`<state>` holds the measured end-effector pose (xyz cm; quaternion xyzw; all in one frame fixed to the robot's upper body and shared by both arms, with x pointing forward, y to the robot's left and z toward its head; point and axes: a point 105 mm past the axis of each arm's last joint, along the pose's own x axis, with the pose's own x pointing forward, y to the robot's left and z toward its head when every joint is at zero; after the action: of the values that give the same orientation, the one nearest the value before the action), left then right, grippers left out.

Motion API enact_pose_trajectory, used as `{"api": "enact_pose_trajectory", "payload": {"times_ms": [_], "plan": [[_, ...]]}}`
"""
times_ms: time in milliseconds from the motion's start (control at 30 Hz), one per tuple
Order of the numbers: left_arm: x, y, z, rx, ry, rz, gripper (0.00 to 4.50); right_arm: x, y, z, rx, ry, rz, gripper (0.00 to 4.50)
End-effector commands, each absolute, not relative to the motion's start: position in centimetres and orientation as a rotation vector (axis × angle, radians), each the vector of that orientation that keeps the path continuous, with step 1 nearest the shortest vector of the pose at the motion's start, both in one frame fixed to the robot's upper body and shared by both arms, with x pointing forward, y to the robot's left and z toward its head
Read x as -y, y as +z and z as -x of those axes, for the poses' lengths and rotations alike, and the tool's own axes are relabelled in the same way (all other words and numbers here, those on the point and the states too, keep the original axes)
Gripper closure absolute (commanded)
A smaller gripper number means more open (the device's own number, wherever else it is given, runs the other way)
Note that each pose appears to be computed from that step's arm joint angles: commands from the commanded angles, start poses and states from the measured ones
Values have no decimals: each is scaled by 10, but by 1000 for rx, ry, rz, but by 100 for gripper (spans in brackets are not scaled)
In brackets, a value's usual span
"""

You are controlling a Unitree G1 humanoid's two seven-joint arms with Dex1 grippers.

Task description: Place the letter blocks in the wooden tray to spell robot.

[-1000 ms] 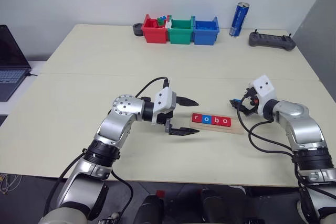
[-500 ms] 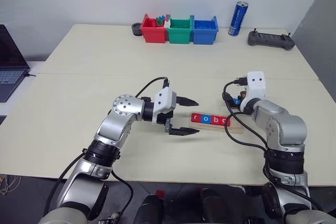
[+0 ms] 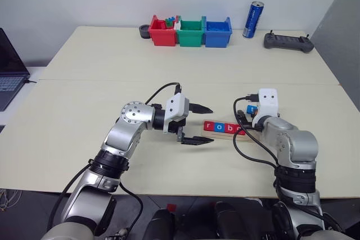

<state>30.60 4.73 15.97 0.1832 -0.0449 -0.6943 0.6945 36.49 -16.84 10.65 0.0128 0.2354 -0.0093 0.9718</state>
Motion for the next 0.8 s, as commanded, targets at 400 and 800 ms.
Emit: {"api": "enact_pose_trajectory", "payload": {"times_ms": [400,800], "plan": [[-46,171,-301,155,-1552,-425,0,188,94,-372,-486,-121,-81,20],[-45,170,-303,154,-1553,-427,0,193,104,-371,-443,-121,-60,304]]}}
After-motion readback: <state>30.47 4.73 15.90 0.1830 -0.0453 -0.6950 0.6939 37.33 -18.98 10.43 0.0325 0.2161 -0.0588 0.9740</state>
